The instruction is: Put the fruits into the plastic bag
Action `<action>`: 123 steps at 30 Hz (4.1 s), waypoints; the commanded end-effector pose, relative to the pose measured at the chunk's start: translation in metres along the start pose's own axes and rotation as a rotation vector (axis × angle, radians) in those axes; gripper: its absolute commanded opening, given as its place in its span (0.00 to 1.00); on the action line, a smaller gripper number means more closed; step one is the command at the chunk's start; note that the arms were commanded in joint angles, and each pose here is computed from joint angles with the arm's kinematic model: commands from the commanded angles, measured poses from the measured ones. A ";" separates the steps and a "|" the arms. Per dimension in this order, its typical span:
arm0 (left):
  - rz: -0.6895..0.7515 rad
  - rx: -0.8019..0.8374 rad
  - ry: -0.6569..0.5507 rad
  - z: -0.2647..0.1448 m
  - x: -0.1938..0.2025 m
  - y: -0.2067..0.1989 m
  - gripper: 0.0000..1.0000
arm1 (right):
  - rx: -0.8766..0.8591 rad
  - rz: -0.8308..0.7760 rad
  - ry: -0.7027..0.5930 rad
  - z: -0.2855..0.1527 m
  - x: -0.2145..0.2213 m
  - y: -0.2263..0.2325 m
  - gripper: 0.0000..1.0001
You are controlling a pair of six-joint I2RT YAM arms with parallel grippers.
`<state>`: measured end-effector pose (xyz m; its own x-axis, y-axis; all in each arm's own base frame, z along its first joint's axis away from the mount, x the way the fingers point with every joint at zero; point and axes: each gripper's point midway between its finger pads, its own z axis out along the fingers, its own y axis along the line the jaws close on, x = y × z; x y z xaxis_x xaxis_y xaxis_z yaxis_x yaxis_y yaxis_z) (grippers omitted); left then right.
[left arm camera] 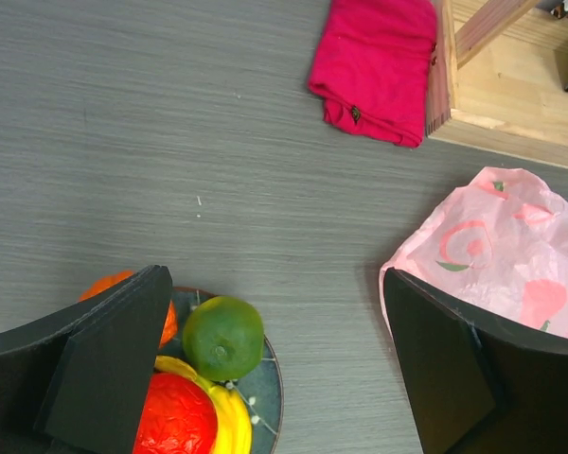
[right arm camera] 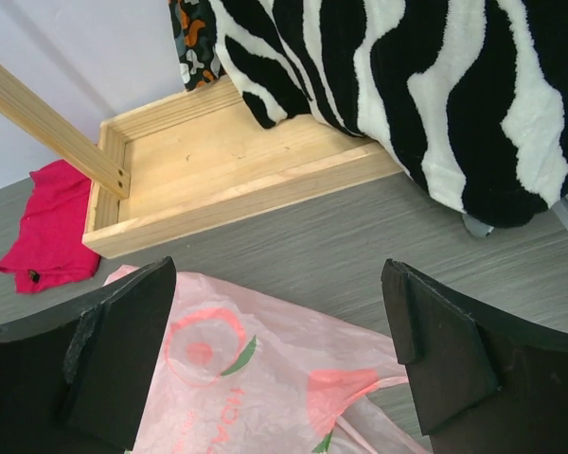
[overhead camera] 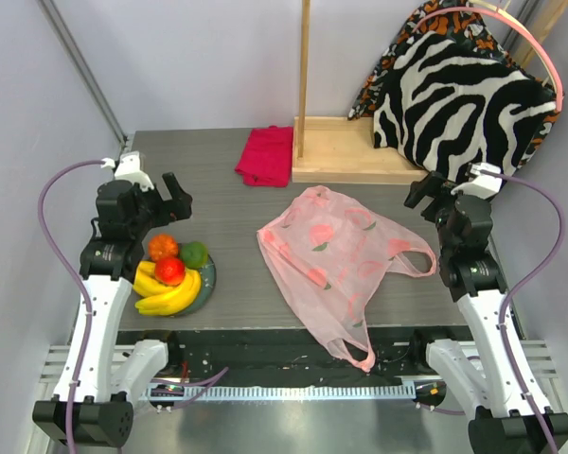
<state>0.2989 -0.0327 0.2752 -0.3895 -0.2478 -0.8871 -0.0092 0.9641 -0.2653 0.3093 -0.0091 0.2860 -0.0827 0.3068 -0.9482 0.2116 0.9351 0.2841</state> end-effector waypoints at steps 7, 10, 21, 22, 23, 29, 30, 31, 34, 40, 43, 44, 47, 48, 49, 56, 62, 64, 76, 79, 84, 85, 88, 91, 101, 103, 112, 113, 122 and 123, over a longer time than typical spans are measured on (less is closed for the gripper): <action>-0.027 0.060 -0.027 0.004 -0.027 -0.018 1.00 | -0.110 0.064 0.079 -0.006 0.007 0.024 0.96; -0.043 0.128 0.000 0.009 -0.023 -0.030 1.00 | -0.160 0.070 0.160 0.000 0.027 0.033 0.93; 0.012 0.390 0.067 0.020 -0.036 -0.090 1.00 | -0.187 0.296 0.526 -0.028 0.157 0.030 0.87; 0.036 0.404 0.093 0.025 -0.029 -0.099 1.00 | -0.170 0.309 0.562 -0.034 0.175 0.024 0.87; 0.055 0.395 0.090 0.026 -0.031 -0.101 1.00 | -0.172 0.324 0.584 -0.037 0.183 0.024 0.86; 0.087 0.437 0.126 0.035 -0.008 -0.104 1.00 | -0.110 0.406 0.697 -0.053 0.225 0.013 0.77; 0.088 0.431 0.142 0.037 0.000 -0.101 1.00 | -0.098 0.413 0.712 -0.055 0.232 0.011 0.76; 0.087 0.430 0.148 0.036 0.001 -0.101 1.00 | -0.084 0.429 0.722 -0.056 0.235 0.010 0.75; 0.086 0.436 0.155 0.035 0.005 -0.101 1.00 | -0.038 0.445 0.740 -0.060 0.243 0.003 0.71; 0.088 0.422 0.155 0.035 0.006 -0.098 1.00 | 0.006 0.474 0.741 -0.069 0.243 -0.003 0.66; 0.085 0.429 0.159 0.035 0.006 -0.099 1.00 | 0.039 0.482 0.712 -0.070 0.246 -0.011 0.66; 0.085 0.431 0.161 0.034 0.007 -0.099 1.00 | 0.041 0.487 0.699 -0.068 0.245 -0.011 0.65; 0.082 0.435 0.165 0.035 0.008 -0.100 1.00 | 0.037 0.495 0.689 -0.065 0.248 -0.011 0.62; 0.081 0.436 0.167 0.035 0.009 -0.100 1.00 | 0.040 0.497 0.695 -0.065 0.250 -0.012 0.61; 0.084 0.436 0.166 0.035 0.009 -0.100 1.00 | 0.047 0.494 0.710 -0.065 0.254 -0.013 0.61; 0.073 0.488 0.178 0.033 0.011 -0.108 1.00 | -0.114 0.529 0.638 -0.049 0.248 0.010 0.41; 0.061 0.572 0.213 0.031 0.019 -0.124 0.99 | -0.291 0.542 0.565 -0.041 0.215 0.040 0.01; 0.101 0.602 0.210 0.027 0.023 -0.136 0.98 | -0.341 0.530 0.512 -0.039 0.191 0.053 0.01; 0.305 0.848 0.282 -0.011 0.069 -0.247 0.98 | -0.544 0.437 0.423 -0.056 0.132 0.181 0.01; 0.371 0.831 0.272 -0.014 0.082 -0.262 0.98 | -0.565 0.476 0.393 -0.056 0.124 0.198 0.01; 0.404 0.787 0.280 -0.013 0.105 -0.267 0.95 | -0.564 0.482 0.406 -0.055 0.127 0.221 0.01; 0.415 0.777 0.283 -0.011 0.109 -0.266 0.95 | -0.563 0.481 0.404 -0.055 0.127 0.224 0.01; 0.445 0.746 0.291 -0.009 0.119 -0.265 0.93 | -0.548 0.483 0.406 -0.052 0.128 0.230 0.01; 0.470 0.704 0.324 -0.001 0.134 -0.263 0.92 | -0.542 0.507 0.407 -0.051 0.127 0.235 0.01; 0.549 0.564 0.415 0.020 0.163 -0.251 0.78 | -0.560 0.533 0.409 -0.054 0.124 0.245 0.01; 0.559 0.562 0.433 0.021 0.168 -0.250 0.59 | -0.562 0.530 0.409 -0.055 0.124 0.245 0.01; 0.524 0.671 0.447 0.004 0.169 -0.260 0.02 | -0.496 0.467 0.377 -0.052 0.128 0.223 0.03; 0.521 0.686 0.447 0.001 0.168 -0.263 0.00 | -0.495 0.439 0.369 -0.052 0.129 0.219 0.07; 0.336 0.875 0.538 -0.011 0.140 -0.275 0.00 | -0.610 0.256 0.346 -0.078 0.132 0.198 0.59; 0.320 0.898 0.542 -0.013 0.135 -0.277 0.00 | -0.623 0.229 0.358 -0.081 0.136 0.197 0.59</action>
<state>0.2383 -0.3234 0.1860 -0.5979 0.3730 -0.7095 0.7313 0.6162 -0.2923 0.2717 0.2340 0.2279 -0.4475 0.5507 -0.7046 -0.2327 0.6891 0.6863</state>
